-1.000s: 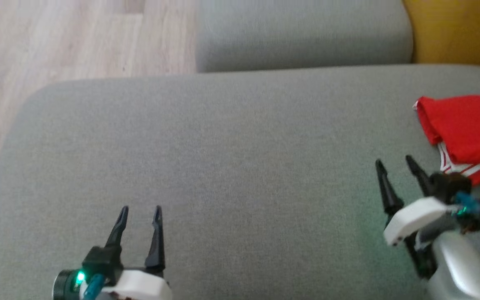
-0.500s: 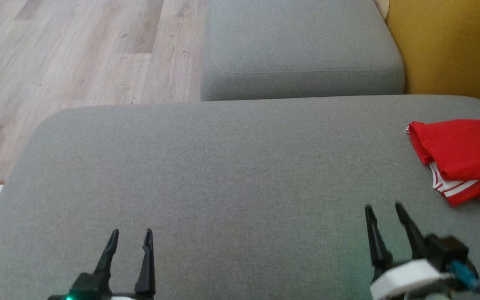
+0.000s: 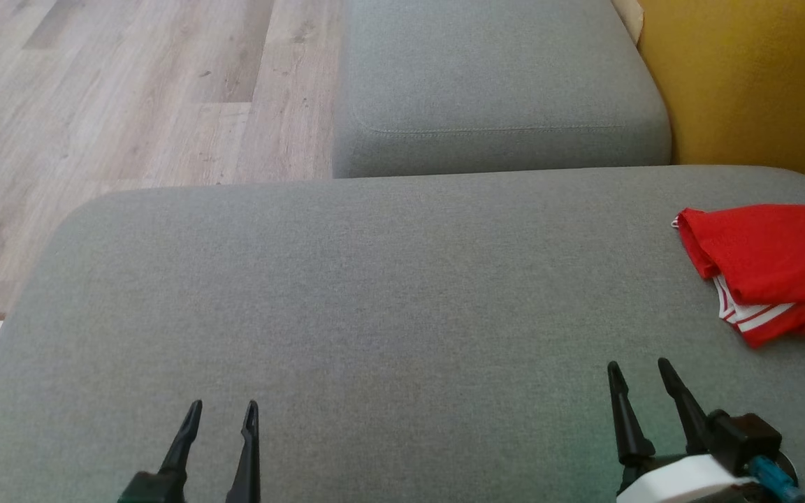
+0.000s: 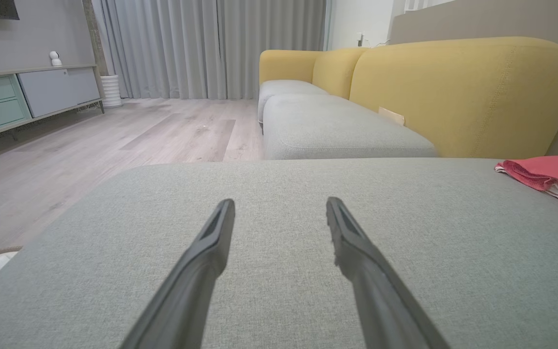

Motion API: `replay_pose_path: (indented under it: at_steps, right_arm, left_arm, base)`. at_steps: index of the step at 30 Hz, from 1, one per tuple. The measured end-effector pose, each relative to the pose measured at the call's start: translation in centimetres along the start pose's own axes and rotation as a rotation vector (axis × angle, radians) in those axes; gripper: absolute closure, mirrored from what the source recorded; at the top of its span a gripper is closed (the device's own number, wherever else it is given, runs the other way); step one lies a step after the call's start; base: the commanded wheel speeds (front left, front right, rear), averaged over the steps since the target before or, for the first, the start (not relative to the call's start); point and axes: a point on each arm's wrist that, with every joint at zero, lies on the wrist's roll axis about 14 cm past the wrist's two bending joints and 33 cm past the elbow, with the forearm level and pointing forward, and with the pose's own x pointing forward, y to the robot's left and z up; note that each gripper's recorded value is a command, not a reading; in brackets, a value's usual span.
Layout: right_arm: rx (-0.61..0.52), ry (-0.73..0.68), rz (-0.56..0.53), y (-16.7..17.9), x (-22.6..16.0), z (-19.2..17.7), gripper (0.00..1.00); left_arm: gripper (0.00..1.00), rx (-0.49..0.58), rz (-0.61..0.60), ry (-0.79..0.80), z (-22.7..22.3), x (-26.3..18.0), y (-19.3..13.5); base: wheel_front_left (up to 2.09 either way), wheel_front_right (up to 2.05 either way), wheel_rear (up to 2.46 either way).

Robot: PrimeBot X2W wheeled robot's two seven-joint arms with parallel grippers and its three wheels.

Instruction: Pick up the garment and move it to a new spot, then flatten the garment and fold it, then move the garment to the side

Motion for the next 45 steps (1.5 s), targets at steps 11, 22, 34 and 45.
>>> replay_pose_path:
  at_steps: [11,22,34,45]
  right_arm:
    - [0.0,0.032,-0.008,-0.2,-0.5,-1.0,1.0]
    - [0.098,0.119,-0.061,-1.1,-1.8,-3.6,1.0]
    - [0.247,0.125,-0.127,-2.4,-1.7,-3.8,1.0]
    - [0.37,0.107,-0.167,-3.3,-1.2,-3.2,1.0]
  left_arm:
    - [1.0,0.009,0.001,0.031,-0.9,-0.1,0.1]
    - [1.0,-0.091,0.034,0.128,-3.4,-1.1,0.5]
    - [1.0,-0.252,0.062,0.164,-4.0,-0.1,1.0]
    - [1.0,-0.384,0.091,0.177,-4.2,0.9,1.6]
  base:
    - [0.0,0.0,0.0]
    - [0.0,0.0,0.0]
    - [0.0,0.0,0.0]
    - [0.0,0.0,0.0]
